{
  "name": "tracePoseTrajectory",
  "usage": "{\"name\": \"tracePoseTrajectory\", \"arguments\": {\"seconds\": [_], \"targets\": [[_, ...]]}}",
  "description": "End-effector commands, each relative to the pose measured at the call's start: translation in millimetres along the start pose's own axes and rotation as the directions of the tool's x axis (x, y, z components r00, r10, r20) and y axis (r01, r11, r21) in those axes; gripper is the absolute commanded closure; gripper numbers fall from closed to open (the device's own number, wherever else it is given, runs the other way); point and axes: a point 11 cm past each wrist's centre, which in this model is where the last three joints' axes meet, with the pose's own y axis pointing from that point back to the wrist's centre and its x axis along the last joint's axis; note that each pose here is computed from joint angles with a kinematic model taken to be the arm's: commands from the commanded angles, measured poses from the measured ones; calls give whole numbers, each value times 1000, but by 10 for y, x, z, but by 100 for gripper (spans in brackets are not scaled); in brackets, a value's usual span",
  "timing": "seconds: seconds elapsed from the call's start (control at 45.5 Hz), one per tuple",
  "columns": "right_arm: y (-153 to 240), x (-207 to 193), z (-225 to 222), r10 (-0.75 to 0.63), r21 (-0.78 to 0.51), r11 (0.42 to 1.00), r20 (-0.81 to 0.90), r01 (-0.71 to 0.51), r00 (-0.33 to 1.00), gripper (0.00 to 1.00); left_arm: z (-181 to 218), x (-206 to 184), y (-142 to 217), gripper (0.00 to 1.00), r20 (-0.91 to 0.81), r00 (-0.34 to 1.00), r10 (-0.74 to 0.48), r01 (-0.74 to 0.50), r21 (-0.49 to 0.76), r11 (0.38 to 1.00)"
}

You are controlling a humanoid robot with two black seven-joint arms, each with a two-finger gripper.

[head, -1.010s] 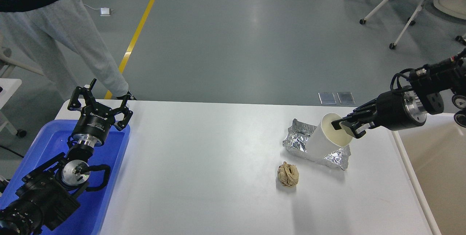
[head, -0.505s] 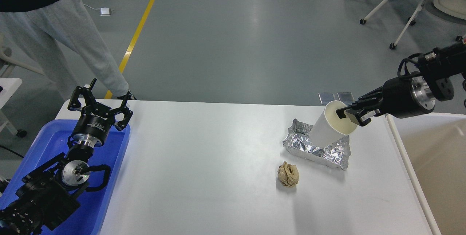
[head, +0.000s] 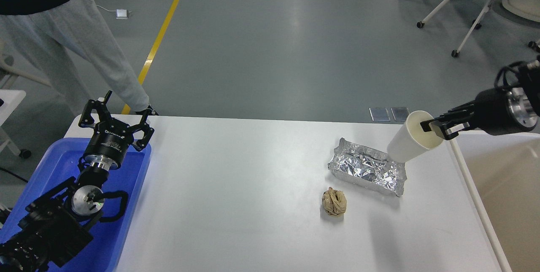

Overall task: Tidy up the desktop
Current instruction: 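Lift the cup and carry it with the right gripper to the white bin, then release the cup into the white bin with the right gripper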

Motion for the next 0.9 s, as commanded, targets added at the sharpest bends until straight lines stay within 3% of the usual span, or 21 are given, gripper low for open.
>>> {"name": "tracePoseTrajectory", "arguments": {"seconds": [0.0, 0.373, 0.637, 0.878], "targets": [[182, -513, 616, 15, -160, 987, 121, 5, 992, 100, 0, 0, 0, 0, 0, 1000, 0, 0, 0, 1000], [381, -1004, 1218, 128, -319, 947, 300, -27, 945, 100, 0, 0, 0, 0, 0, 1000, 0, 0, 0, 1000], [404, -1563, 1514, 174, -420, 907, 417, 19, 892, 100, 0, 0, 0, 0, 0, 1000, 0, 0, 0, 1000], [461, -2051, 1774, 252, -542, 838, 489, 64, 835, 100, 0, 0, 0, 0, 0, 1000, 0, 0, 0, 1000]]}}
